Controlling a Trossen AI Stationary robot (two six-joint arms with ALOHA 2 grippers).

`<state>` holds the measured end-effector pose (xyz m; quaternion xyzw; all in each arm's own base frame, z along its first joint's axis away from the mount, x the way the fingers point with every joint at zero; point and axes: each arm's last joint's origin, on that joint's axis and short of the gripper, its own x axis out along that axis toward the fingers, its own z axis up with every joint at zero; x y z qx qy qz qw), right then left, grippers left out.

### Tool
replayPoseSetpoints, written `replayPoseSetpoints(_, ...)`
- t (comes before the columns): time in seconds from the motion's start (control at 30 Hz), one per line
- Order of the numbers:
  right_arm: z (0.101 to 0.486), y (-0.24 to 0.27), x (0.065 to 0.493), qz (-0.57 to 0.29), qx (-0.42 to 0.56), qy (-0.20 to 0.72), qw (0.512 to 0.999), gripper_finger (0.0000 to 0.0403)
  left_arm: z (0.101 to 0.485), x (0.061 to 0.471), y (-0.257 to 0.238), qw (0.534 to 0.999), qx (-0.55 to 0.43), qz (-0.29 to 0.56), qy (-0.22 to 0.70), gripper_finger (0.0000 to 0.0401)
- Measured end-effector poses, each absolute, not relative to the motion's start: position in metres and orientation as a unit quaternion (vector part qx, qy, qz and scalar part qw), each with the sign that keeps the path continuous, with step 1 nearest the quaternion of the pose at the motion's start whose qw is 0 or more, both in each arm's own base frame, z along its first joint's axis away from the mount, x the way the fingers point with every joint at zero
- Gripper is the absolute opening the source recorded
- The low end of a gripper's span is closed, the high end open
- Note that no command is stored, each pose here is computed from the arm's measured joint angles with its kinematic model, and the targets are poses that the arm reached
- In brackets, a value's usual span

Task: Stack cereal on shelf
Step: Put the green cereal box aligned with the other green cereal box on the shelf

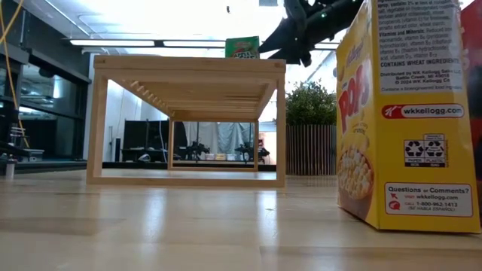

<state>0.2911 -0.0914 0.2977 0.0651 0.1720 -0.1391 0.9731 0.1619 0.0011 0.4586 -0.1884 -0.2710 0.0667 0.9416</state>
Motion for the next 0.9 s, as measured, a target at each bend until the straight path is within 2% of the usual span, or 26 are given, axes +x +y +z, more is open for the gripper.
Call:
replayPoseSetpoints(0.43, 0.289, -0.099, 0.304, -0.141, 0.060, 0.156, 0.976, 0.0327, 0.458, 0.162, 0.001, 0.942, -0.189, 0.067, -0.270, 0.0000)
replayPoseSetpoints(0.77, 0.268, -0.104, 0.321, -0.125, 0.070, 0.164, 0.976, 0.0330, 0.458, 0.162, 0.001, 0.942, -0.189, 0.067, -0.270, 0.0000)
replayPoseSetpoints(0.9, 0.271, -0.105, 0.324, -0.124, 0.063, 0.136, 0.981, 0.0330, 0.458, 0.162, 0.001, 0.942, -0.188, 0.067, -0.269, 0.0000)
